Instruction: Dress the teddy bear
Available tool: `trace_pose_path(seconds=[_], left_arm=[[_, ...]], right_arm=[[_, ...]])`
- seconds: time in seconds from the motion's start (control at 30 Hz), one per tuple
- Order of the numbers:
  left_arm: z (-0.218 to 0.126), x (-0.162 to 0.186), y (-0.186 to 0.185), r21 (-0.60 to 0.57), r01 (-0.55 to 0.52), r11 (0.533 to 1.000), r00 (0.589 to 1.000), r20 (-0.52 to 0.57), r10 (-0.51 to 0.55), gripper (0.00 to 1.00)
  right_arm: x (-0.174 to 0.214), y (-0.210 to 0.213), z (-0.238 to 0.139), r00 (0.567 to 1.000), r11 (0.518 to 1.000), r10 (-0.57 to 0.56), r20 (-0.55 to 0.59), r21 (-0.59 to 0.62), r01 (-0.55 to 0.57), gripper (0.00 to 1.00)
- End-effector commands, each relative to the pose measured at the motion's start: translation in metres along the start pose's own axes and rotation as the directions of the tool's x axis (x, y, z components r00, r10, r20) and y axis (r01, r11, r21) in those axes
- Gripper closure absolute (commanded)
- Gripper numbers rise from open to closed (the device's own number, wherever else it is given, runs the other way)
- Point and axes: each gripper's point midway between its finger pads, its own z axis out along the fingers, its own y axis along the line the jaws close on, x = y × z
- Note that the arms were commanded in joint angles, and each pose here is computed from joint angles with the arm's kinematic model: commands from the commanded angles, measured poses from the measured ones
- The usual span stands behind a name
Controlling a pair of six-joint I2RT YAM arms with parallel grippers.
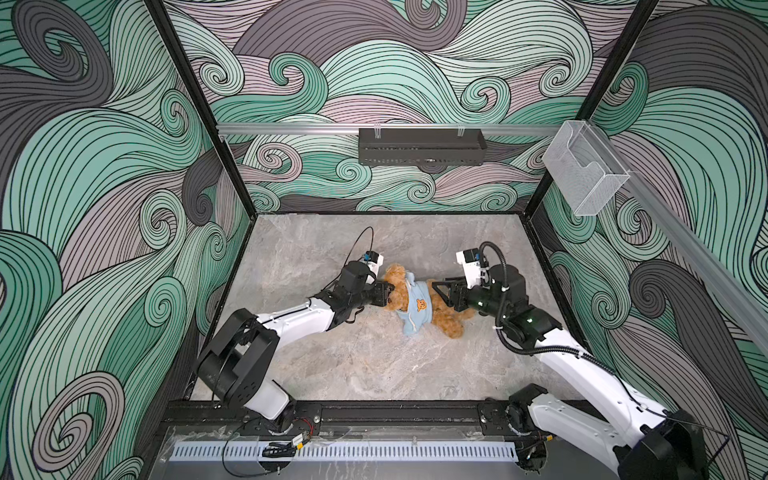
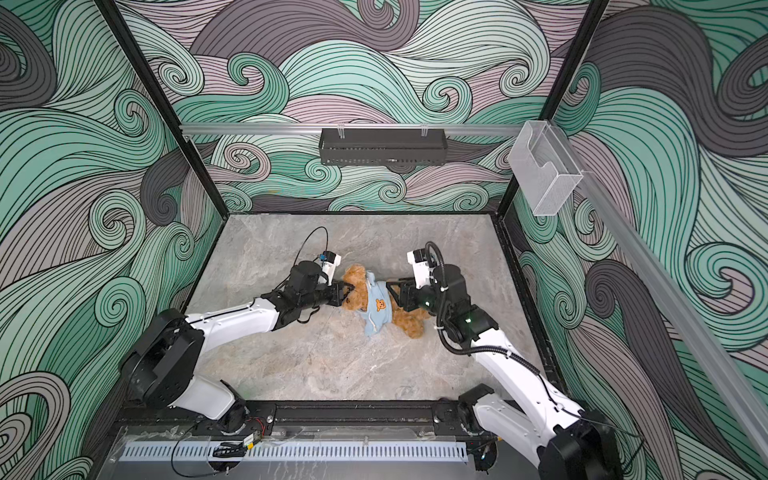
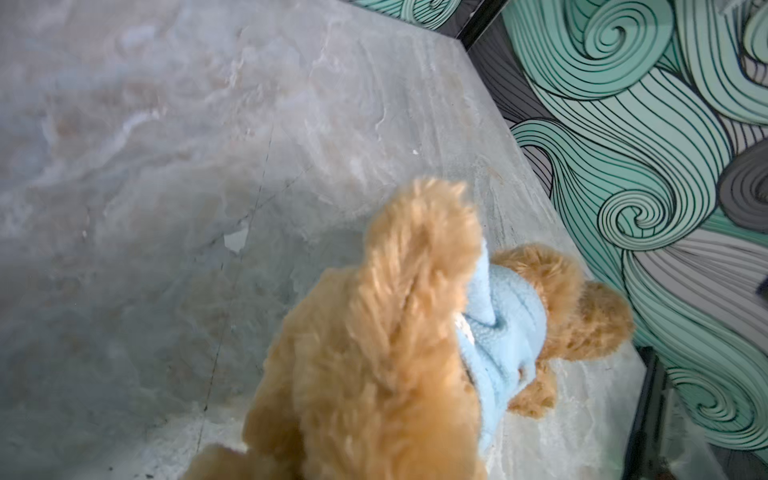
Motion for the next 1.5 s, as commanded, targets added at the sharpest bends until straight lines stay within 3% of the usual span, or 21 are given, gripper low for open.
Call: trace_pose_path(seconds=[0.0,0.17,0.37,0.57,0.9,1.1,1.27,1.47], left_arm=[[-0.026,-0.049,-0.021,-0.065,-0.289,0.955,0.928,0.225,0.296,1.0],[-0.048,-0.052,-0.042,-0.117,-0.502,0.857,0.787,0.35,0.509,1.0],[-0.059,-0.052,-0.05,-0.159,-0.586,0.794,0.704,0.385,0.597,1.0],[-0.059,-0.048,-0.055,-0.16,-0.614,0.773,0.688,0.373,0.623,1.0],[-0.057,-0.041,-0.062,-0.141,-0.651,0.746,0.669,0.358,0.651,1.0],[-0.055,-0.037,-0.062,-0.134,-0.661,0.738,0.666,0.349,0.66,1.0],[-0.058,-0.031,-0.055,-0.153,-0.653,0.742,0.675,0.328,0.661,1.0],[-0.069,-0.03,-0.027,-0.257,-0.56,0.788,0.732,0.293,0.615,1.0]], right_arm=[[0.015,-0.002,0.001,0.977,0.989,0.142,-0.158,-0.013,-0.146,0.5],[0.001,-0.008,0.014,0.935,0.957,0.283,-0.215,-0.009,-0.291,0.51],[0.014,-0.015,0.028,0.902,0.946,0.315,-0.297,0.023,-0.323,0.54],[0.031,-0.015,0.044,0.869,0.933,0.334,-0.364,-0.001,-0.359,0.58],[0.029,-0.011,0.066,0.877,0.927,0.326,-0.354,-0.063,-0.369,0.62],[0.032,-0.015,0.076,0.884,0.932,0.317,-0.344,-0.059,-0.357,0.77],[0.036,-0.042,0.07,0.904,0.946,0.323,-0.28,0.071,-0.317,0.88],[0.051,-0.081,0.047,0.905,0.918,0.373,-0.206,0.225,-0.327,0.96]])
